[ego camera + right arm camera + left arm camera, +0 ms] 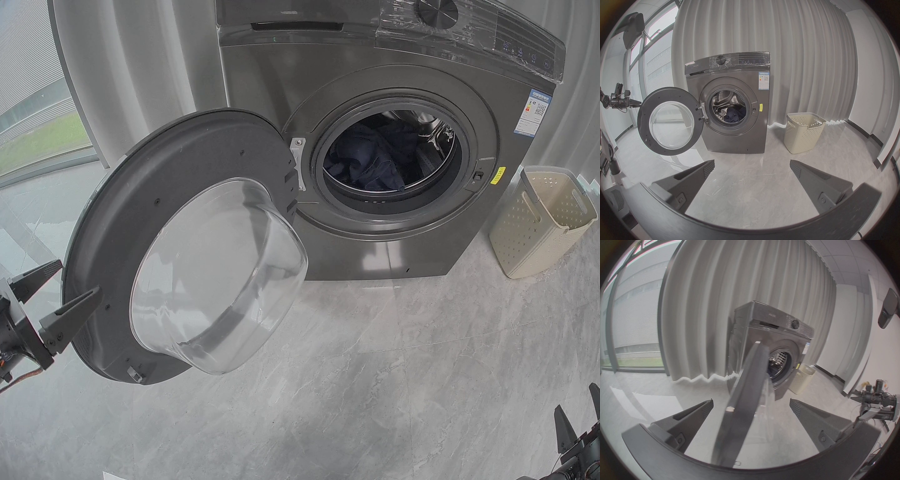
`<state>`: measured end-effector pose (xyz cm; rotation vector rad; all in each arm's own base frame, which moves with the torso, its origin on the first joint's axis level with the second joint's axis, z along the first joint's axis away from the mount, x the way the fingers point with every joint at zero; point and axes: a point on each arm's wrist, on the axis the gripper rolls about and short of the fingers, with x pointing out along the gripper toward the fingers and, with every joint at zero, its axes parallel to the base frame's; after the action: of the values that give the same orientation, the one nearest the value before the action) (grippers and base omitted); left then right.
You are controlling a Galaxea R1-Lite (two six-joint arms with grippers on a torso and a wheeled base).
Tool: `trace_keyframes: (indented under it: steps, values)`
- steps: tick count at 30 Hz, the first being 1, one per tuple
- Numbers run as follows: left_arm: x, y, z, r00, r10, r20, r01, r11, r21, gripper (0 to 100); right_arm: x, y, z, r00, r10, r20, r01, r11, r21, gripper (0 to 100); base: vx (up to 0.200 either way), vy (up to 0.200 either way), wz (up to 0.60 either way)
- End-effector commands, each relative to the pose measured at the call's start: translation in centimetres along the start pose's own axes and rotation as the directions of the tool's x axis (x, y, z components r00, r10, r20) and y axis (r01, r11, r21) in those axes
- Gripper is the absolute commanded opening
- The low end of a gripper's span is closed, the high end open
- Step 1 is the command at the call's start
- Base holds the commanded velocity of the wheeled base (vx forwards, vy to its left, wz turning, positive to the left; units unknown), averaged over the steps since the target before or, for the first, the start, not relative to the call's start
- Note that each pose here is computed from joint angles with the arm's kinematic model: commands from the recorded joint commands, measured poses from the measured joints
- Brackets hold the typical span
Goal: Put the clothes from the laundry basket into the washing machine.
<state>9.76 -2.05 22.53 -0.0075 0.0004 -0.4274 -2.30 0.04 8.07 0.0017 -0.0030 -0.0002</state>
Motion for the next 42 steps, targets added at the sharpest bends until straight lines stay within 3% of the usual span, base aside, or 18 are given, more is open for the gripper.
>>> trace_keyframes:
  steps: [1,5,7,8,11,14,18,23,28,33,37,42]
  values:
    - [1.2,-1.6,0.4,0.985,-0.17,-0.007,0.17,0.985,-0.003,100,0.0,0.0,-0.5,1.0,0.002,-0.003,-0.002,1.0,0.0,100,0.0,0.0,0.0]
    - [0.1,-3.3,0.8,0.949,-0.313,0.028,0.313,0.95,-0.005,100,0.0,0.0,-0.5,1.0,0.0,-0.003,0.0,1.0,0.0,100,0.0,0.0,0.0]
    - [-0.3,-3.8,1.0,0.931,-0.362,0.041,0.363,0.931,-0.028,100,0.0,0.0,-0.5,1.0,0.0,-0.003,0.0,1.0,0.0,100,0.0,0.0,0.0]
    - [-0.4,-3.9,1.0,0.93,-0.365,0.045,0.367,0.929,-0.044,100,0.0,0.0,-0.5,1.0,0.0,-0.003,0.0,1.0,0.0,100,0.0,0.0,0.0]
    - [-0.3,-3.9,1.2,0.94,-0.339,0.046,0.341,0.938,-0.067,100,0.0,0.0,-0.5,1.0,0.0,-0.003,0.0,1.0,0.0,100,0.0,0.0,0.0]
    - [-0.1,-3.8,1.5,0.949,-0.311,0.057,0.315,0.947,-0.067,100,0.0,0.0,-0.5,1.0,0.0,-0.003,0.0,1.0,0.0,100,0.0,0.0,0.0]
    - [1.1,-3.0,3.0,0.986,-0.142,0.083,0.148,0.986,-0.072,100,0.0,0.0,-0.5,1.0,0.0,-0.003,0.0,1.0,0.0,100,0.0,0.0,0.0]
    - [3.1,-1.6,3.0,0.999,-0.022,0.041,0.025,0.998,-0.064,100,0.0,0.0,-0.5,1.0,0.0,-0.003,0.0,1.0,0.0,100,0.0,0.0,0.0]
    - [5.5,-1.4,2.1,0.999,-0.02,-0.024,0.019,0.998,-0.062,100,0.0,0.0,-0.5,1.0,0.0,-0.003,0.0,1.0,0.0,100,0.0,0.0,0.0]
    - [8.2,-1.4,2.1,0.999,-0.036,-0.027,0.034,0.997,-0.064,100,0.0,0.0,-0.5,1.0,0.0,-0.003,0.0,1.0,-0.002,100,0.0,0.0,0.0]
    - [9.6,-1.9,1.8,0.997,-0.066,-0.046,0.063,0.995,-0.073,100,0.0,0.0,-0.5,1.0,0.0,-0.003,0.0,1.0,-0.002,100,0.0,0.0,0.0]
    - [11.6,-3.7,1.6,0.988,-0.15,-0.047,0.146,0.987,-0.07,100,0.0,0.0,-0.5,1.0,0.0,-0.003,0.0,1.0,-0.002,100,0.0,0.0,0.0]
